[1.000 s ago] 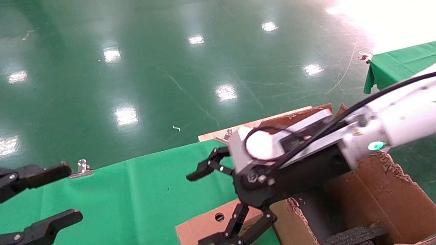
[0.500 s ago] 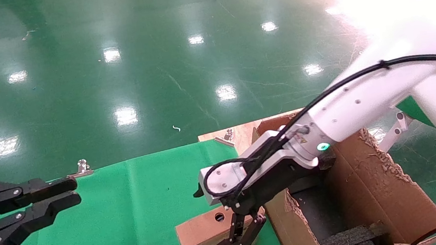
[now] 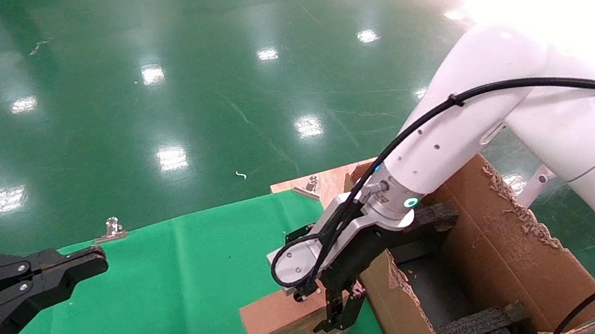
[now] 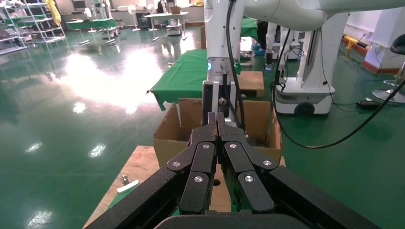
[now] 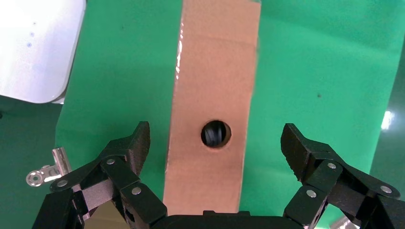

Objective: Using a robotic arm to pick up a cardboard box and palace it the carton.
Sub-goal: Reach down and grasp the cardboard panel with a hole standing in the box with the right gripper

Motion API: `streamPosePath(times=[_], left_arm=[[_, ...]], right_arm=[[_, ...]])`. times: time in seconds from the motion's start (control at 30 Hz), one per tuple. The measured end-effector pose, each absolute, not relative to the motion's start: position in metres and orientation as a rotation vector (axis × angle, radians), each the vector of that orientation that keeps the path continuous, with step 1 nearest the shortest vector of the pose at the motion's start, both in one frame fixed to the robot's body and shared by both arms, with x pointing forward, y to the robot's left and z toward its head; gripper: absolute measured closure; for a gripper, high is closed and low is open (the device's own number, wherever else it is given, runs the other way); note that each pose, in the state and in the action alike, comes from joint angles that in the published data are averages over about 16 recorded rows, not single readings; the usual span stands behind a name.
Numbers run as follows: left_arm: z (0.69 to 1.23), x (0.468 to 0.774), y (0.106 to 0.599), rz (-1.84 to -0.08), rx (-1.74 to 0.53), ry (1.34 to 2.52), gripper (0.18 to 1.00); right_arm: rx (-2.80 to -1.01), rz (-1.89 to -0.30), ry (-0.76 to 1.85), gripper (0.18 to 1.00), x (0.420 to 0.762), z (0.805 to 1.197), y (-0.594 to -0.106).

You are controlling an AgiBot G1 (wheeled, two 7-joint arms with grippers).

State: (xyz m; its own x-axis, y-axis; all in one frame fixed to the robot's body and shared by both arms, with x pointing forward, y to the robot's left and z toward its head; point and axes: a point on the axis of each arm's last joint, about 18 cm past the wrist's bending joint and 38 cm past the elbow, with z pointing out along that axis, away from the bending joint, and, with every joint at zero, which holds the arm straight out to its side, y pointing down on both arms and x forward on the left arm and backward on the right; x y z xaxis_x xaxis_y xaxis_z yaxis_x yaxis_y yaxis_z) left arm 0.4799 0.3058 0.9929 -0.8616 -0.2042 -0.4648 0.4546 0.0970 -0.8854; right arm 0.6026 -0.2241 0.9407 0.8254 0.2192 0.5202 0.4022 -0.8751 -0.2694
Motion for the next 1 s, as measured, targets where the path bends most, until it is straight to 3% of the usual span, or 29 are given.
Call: streamPosePath(times=[0.53, 0.87, 1.0], left_arm=[[0.9928, 0.4799, 0.3058, -1.816, 0.244, 1.903, 0.923], [0.9929, 0.4799, 0.3058, -1.816, 0.244, 1.903, 0.750], [0.9929, 0.4799, 0.3058, -1.816, 0.244, 1.903, 0.663]], right_arm=[[-2.676, -0.681, -0.502, 0.195, 0.6061, 0.9371, -0.2200], [-2.666, -0.679, -0.496, 0.278, 0.6055, 0.9372, -0.2202], [-2.664, -0.678, -0.494, 0.346, 0.6053, 0.9372, -0.2202]])
